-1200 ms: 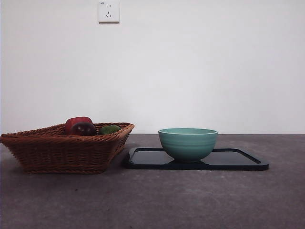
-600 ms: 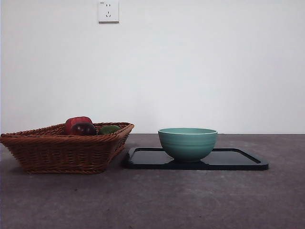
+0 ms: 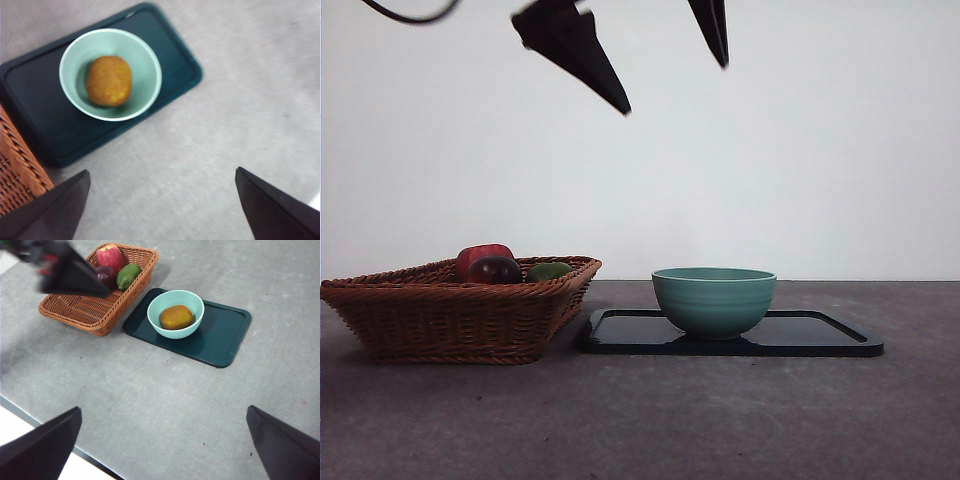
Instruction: Pick up the wifruite, put it on the bowl, pick up the plate, put it on desk
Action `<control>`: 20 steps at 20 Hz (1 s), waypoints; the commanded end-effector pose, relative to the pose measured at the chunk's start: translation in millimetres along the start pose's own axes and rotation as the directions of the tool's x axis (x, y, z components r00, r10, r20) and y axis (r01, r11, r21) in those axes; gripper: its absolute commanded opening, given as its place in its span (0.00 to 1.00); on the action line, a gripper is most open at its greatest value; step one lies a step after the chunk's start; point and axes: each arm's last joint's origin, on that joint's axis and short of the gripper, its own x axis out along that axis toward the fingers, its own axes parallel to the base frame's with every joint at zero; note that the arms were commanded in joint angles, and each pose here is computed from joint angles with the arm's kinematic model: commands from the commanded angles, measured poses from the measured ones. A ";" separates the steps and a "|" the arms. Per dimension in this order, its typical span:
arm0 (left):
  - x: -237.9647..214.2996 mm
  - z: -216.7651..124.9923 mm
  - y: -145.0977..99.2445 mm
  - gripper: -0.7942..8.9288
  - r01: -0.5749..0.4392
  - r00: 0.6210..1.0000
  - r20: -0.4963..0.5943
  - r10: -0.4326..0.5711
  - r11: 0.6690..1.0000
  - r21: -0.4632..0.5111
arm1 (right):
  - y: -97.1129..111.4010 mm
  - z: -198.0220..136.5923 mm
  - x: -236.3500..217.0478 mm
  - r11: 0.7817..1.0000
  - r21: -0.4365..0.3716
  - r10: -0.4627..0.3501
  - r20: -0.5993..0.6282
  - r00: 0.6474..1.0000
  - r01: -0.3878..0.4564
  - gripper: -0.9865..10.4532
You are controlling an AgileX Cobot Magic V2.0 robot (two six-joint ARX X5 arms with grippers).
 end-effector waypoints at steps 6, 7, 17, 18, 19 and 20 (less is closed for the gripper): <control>48.6 51.2 3.7 0.56 -0.045 0.991 -0.121 0.049 0.998 0.034 | 0.8 2.7 -1.5 1.000 0.002 0.010 0.019 1.000 -0.010 0.60; 55.1 57.3 3.5 0.56 -0.047 0.990 -0.130 0.053 0.998 0.049 | 0.7 2.6 -1.5 1.000 0.003 0.010 0.018 1.000 -0.010 0.60; 134.2 72.9 20.9 0.56 -0.090 0.982 -0.152 0.115 0.983 0.163 | 0.7 2.5 -1.5 1.000 0.004 0.010 0.017 1.000 -0.010 0.60; 141.6 73.5 24.0 0.56 -0.091 0.983 -0.144 0.117 0.981 0.171 | 0.7 2.5 -1.5 1.000 0.004 0.010 0.017 1.000 -0.011 0.60; 147.6 73.9 27.1 0.56 -0.094 0.983 -0.139 0.118 0.981 0.170 | 0.7 2.3 -1.6 1.000 0.004 0.010 0.015 1.000 -0.010 0.60; 154.6 73.4 30.3 0.56 -0.097 0.983 -0.140 0.120 0.981 0.166 | 0.7 2.0 -1.6 1.000 0.005 0.009 0.012 1.000 -0.009 0.60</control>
